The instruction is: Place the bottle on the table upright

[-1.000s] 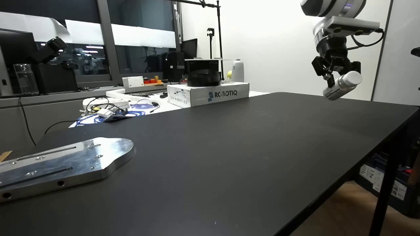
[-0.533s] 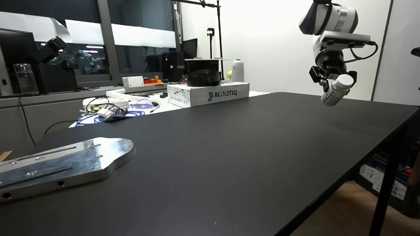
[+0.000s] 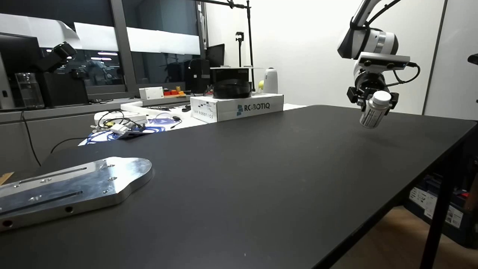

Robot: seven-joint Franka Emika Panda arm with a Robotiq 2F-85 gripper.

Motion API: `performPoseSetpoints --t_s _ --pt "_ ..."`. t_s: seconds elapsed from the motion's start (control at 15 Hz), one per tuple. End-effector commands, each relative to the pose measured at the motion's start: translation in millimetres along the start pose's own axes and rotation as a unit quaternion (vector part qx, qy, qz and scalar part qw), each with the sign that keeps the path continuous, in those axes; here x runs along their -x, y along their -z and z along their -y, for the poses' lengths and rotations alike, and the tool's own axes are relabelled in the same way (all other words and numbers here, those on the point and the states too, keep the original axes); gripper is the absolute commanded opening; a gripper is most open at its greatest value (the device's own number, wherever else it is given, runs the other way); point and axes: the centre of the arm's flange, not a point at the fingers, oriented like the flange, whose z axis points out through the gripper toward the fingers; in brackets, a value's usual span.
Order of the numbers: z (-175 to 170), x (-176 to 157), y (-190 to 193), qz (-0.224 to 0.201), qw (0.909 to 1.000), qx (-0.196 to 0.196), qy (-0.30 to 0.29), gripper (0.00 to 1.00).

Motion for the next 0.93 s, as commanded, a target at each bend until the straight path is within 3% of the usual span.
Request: performPoseSetpoints --t_s 0.0,0.27,0.33,0.87 --pt "7 -26 16 0.024 0.9992 -0.016 -0.026 0.31" --pt "4 -41 16 0.018 0.9986 0.007 -0.048 0.31" --pt "-3 -32 1 0.015 0.9996 -0.003 -0.022 0.56" --pt "-2 -37 4 0.014 0.9994 0.0 -0.032 0.56"
